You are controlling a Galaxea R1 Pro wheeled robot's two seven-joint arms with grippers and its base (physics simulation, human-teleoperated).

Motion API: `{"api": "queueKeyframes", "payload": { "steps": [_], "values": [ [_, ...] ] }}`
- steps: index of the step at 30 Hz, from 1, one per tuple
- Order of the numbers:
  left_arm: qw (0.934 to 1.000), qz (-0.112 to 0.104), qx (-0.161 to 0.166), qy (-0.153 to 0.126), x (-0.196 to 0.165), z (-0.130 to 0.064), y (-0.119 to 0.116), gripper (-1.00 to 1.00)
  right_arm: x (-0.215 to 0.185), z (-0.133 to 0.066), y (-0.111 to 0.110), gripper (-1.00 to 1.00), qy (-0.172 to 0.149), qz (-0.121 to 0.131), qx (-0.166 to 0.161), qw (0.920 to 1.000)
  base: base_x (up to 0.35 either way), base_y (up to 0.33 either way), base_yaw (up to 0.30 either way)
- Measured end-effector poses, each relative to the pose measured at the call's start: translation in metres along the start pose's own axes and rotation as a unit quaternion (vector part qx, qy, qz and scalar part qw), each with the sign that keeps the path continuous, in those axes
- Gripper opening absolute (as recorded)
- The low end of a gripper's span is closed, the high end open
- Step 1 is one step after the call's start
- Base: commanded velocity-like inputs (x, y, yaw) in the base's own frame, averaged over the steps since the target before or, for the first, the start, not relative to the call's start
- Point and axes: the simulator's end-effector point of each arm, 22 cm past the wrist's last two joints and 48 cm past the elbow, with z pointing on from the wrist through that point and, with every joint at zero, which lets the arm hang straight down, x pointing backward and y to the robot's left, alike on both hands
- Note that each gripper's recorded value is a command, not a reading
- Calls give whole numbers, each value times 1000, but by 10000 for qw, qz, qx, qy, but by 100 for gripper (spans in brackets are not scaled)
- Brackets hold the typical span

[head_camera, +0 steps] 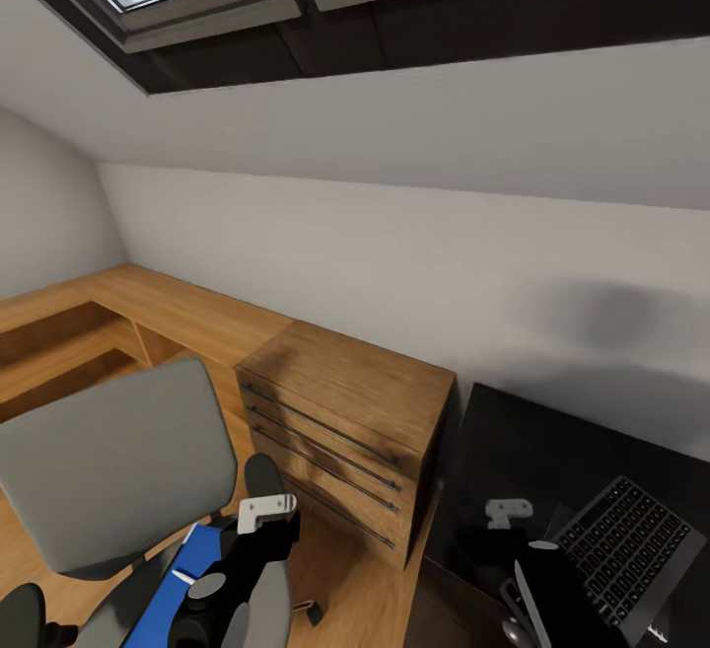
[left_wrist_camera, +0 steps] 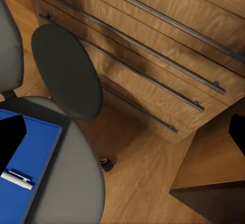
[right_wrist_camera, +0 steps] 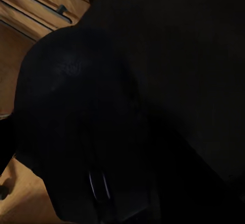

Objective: In the bedroom, organize the workspace by keeping the computer under the desk, ensuring the monitor is on the desk, placing the keyboard on the desk next to the monitor, placing the mouse on the desk next to the keyboard, moving the folder from the swivel chair onto the desk next to the mouse, stacking the notebook on top of the folder with the pen on top of the notebook, and positioning the swivel chair next to the desk.

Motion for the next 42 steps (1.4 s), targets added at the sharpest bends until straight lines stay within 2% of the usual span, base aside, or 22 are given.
{"api": "queueKeyframes", "payload": {
  "steps": [5,11,13,16,25,33,34,42],
  "values": [
    [10000,2,6,0,0,0,0,100,-3,5,-2,-100,-38,-20,0,10000,0,0,0],
    [10000,1,10,0,0,0,-1,100,-29,34,-7,-100,-9,-47,-46,10000,0,0,0],
    [10000,-1,15,0,0,0,-1,100,-27,42,-17,-100,93,-54,50,9999,0,0,0],
    [10000,24,51,0,0,-1,-5,100,-22,51,-21,-100,251,-41,93,9996,0,0,0],
    [9999,87,140,0,1,-2,-14,100,-5,56,-35,-100,501,-20,459,9977,0,0,0],
    [9999,87,144,4,1,-2,-15,100,-7,56,-36,-100,506,-6,502,9975,0,0,0],
    [9999,87,143,4,1,-2,-15,100,-6,56,-36,100,507,-5,502,9974,0,0,0],
    [9999,88,143,6,1,-2,-15,100,-7,56,-37,100,501,2,508,9975,0,0,0]
  ]
}}
